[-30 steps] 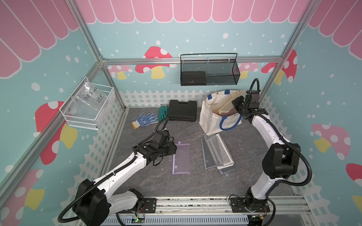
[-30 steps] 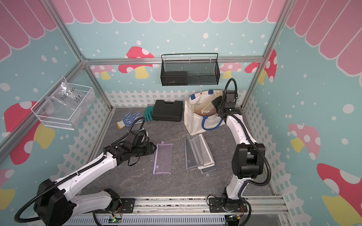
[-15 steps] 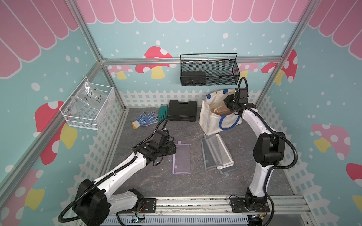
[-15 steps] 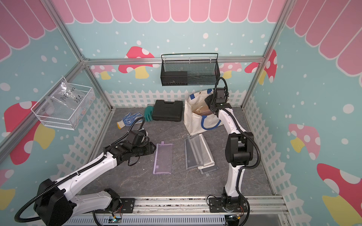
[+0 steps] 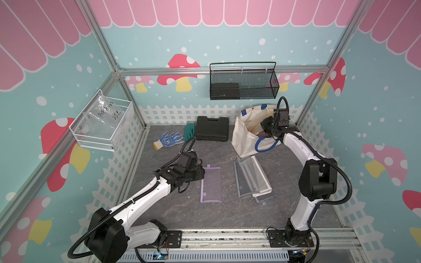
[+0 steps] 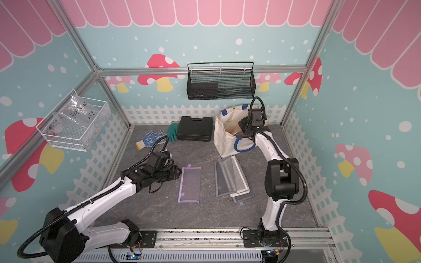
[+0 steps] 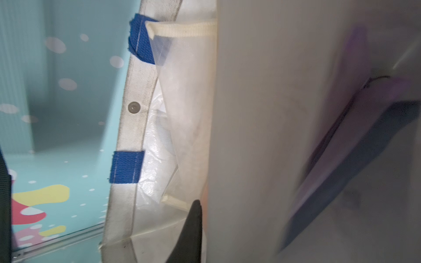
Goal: Put the pencil pouch into the canvas bag
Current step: Place the pencil pouch in the canvas bag.
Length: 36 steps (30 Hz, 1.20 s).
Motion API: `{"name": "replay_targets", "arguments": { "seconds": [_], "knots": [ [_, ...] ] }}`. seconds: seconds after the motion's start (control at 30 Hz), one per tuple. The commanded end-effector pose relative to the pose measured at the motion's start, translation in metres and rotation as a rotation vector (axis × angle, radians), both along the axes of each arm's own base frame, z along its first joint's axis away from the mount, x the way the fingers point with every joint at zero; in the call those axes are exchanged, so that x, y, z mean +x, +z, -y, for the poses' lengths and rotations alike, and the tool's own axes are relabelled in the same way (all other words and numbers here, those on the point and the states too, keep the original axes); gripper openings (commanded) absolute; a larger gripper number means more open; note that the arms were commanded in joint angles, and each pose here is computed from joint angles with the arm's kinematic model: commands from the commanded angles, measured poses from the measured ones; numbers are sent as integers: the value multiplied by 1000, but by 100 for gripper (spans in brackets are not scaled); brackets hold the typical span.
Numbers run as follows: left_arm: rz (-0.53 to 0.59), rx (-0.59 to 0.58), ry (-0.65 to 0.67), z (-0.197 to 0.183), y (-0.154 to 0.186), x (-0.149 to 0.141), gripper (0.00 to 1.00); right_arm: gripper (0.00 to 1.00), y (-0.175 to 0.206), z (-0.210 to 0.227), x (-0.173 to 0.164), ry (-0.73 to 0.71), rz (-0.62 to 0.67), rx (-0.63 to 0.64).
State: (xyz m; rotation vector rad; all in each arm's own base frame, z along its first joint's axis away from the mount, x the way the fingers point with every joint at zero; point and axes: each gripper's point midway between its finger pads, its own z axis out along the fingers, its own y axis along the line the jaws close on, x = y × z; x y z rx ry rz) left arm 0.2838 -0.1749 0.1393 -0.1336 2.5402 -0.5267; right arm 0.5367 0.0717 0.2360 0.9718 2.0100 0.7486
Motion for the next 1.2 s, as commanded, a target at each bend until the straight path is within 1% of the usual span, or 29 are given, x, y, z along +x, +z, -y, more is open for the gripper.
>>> {"name": "replay_targets", "arguments": {
  "seconds": [0.0, 0.13, 0.27, 0.43, 0.6, 0.67, 0.73, 0.8, 0.87, 0.93, 1.0, 1.07, 1.17],
  "knots": [
    [3, 6, -8, 2, -2, 2, 56, 24, 32, -4, -4, 6, 88, 18],
    [11, 6, -8, 2, 0, 2, 56, 38, 53, -4, -4, 48, 133, -32],
    [12, 6, -2, 0, -1, 0, 56, 48, 64, -9, -10, 101, 156, -69],
    [7, 6, 1, -2, -3, -2, 56, 48, 70, -8, -20, 139, 169, -133],
    [11, 5, -3, -2, -1, -2, 56, 46, 89, -6, -17, 199, 198, -269],
    [10, 10, 0, -3, 0, -2, 56, 47, 96, -8, -15, 242, 207, -320],
    [10, 13, -1, -3, 2, -3, 56, 48, 106, -15, -16, 315, 232, -377],
    [2, 16, 0, -4, 1, -4, 58, 54, 113, -24, -22, 399, 248, -441],
    [-19, 19, 2, -6, -3, -5, 61, 60, 120, -37, -34, 484, 238, -536],
    [-51, 9, 13, -9, -10, -7, 63, 63, 123, -60, -52, 581, 225, -645],
    [-100, -27, 31, -13, -21, -8, 65, 65, 114, -90, -77, 694, 200, -712],
    [-149, -68, 40, -14, -31, -10, 67, 67, 97, -120, -105, 804, 184, -700],
    [-208, -88, 40, -15, -45, -12, 69, 68, 61, -164, -152, 947, 163, -628]
  ]
}}
